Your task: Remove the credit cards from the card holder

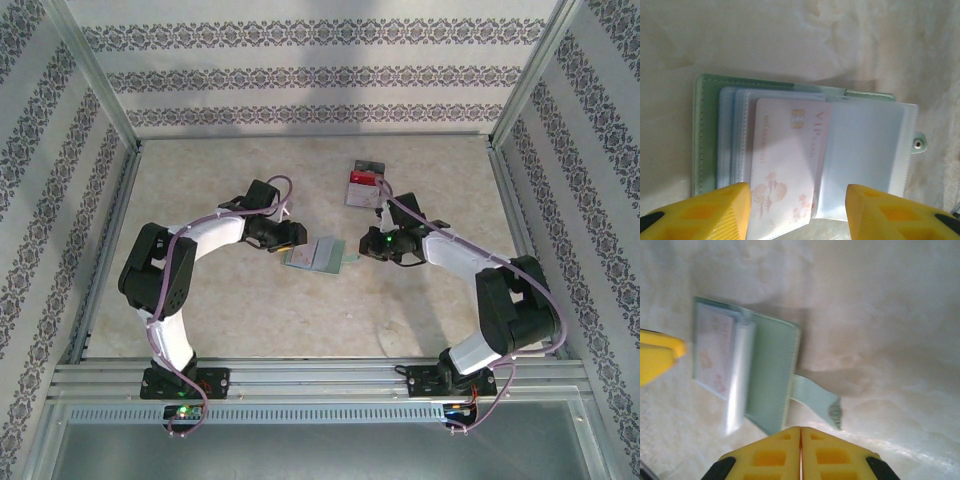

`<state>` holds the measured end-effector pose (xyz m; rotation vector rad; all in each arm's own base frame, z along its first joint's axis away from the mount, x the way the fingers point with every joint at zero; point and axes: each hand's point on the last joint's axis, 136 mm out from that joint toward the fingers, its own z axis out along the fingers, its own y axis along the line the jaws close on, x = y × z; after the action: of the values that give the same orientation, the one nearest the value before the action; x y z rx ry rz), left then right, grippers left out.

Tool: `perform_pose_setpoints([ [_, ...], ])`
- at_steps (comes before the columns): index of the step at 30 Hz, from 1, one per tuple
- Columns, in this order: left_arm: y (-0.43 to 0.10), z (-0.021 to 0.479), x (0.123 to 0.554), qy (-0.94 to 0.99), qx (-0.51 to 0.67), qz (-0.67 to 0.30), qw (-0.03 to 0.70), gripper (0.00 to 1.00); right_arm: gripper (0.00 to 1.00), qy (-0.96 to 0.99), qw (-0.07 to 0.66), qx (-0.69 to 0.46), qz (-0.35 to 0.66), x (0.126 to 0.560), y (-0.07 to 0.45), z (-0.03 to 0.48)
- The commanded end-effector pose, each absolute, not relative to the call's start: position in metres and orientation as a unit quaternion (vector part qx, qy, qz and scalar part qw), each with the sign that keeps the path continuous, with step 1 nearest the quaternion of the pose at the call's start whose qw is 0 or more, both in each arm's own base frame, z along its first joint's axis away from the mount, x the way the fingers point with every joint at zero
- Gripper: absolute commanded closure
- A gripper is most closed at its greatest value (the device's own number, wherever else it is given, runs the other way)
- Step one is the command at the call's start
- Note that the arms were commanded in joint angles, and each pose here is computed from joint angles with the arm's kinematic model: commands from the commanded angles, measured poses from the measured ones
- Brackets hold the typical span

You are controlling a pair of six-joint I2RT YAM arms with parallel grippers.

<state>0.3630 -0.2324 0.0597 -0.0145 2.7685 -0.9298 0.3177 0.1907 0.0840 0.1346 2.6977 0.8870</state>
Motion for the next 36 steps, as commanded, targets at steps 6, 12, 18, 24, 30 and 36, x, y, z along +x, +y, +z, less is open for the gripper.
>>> perform_pose_setpoints([
  [6,-0.218,0.051,0.372,0.945,-0.016,-0.296,0.135,0.53,0.98,0.924,0.146,-0.014,0.354,0.322,0.26,0.124],
  [12,-0.218,0.046,0.371,0.944,-0.017,-0.304,0.126,0.57,0.99,0.924,0.128,-0.014,0.361,0.333,0.299,0.102],
  [18,-0.217,0.045,0.369,0.945,-0.016,-0.303,0.124,0.57,0.99,0.926,0.12,-0.005,0.358,0.342,0.304,0.081],
  [24,-0.211,0.03,0.362,0.953,-0.025,-0.285,0.104,0.58,0.99,0.939,0.092,0.011,0.332,0.335,0.285,0.049],
  [30,-0.212,0.033,0.36,0.951,-0.023,-0.289,0.105,0.58,0.99,0.945,0.075,0.017,0.318,0.324,0.269,0.03],
  [36,-0.215,0.058,0.366,0.945,-0.015,-0.3,0.127,0.59,1.0,0.947,0.066,0.017,0.312,0.317,0.264,0.019],
])
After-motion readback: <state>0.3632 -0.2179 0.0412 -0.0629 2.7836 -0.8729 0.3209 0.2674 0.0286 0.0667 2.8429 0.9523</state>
